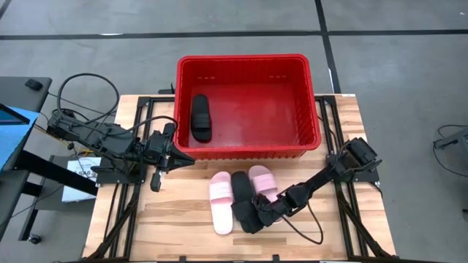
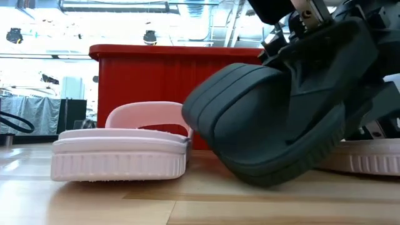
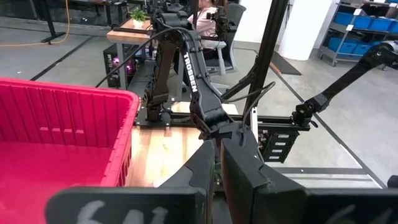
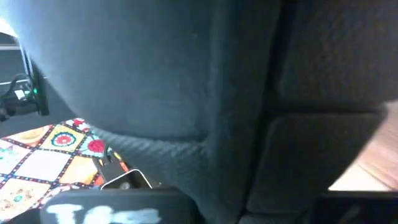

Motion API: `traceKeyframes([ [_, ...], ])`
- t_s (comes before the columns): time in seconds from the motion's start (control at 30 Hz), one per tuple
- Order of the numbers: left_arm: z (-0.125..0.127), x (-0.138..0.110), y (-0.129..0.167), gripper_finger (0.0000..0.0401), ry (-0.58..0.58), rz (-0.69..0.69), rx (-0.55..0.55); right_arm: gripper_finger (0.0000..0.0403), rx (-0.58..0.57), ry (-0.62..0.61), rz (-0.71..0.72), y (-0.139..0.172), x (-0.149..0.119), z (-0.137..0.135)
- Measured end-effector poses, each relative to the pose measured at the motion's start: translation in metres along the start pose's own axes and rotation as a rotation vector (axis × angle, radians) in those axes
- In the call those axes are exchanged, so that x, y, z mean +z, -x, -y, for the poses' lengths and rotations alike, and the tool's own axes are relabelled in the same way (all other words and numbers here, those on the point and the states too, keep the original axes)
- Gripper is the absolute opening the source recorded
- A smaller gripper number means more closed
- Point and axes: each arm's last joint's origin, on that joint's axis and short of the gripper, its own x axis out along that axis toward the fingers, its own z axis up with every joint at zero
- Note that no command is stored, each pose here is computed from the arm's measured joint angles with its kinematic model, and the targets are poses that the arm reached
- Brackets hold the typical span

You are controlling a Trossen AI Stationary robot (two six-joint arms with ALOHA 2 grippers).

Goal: Pick and place slides into bin
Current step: Put the black slide into the red bin

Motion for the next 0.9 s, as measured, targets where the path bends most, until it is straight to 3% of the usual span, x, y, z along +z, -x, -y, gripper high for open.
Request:
traceKeyframes([
  [0.43,0.000,0.000,0.000,0.0018,-0.001,-0.001,0.000,0.0032,0.008,0.067,0.005,0.007,-0.003,-0.012],
  [0.9,0.001,0.000,0.000,0.0018,0.009,-0.006,-0.043,0.0032,-0.137,0.239,0.100,0.017,-0.002,-0.033],
])
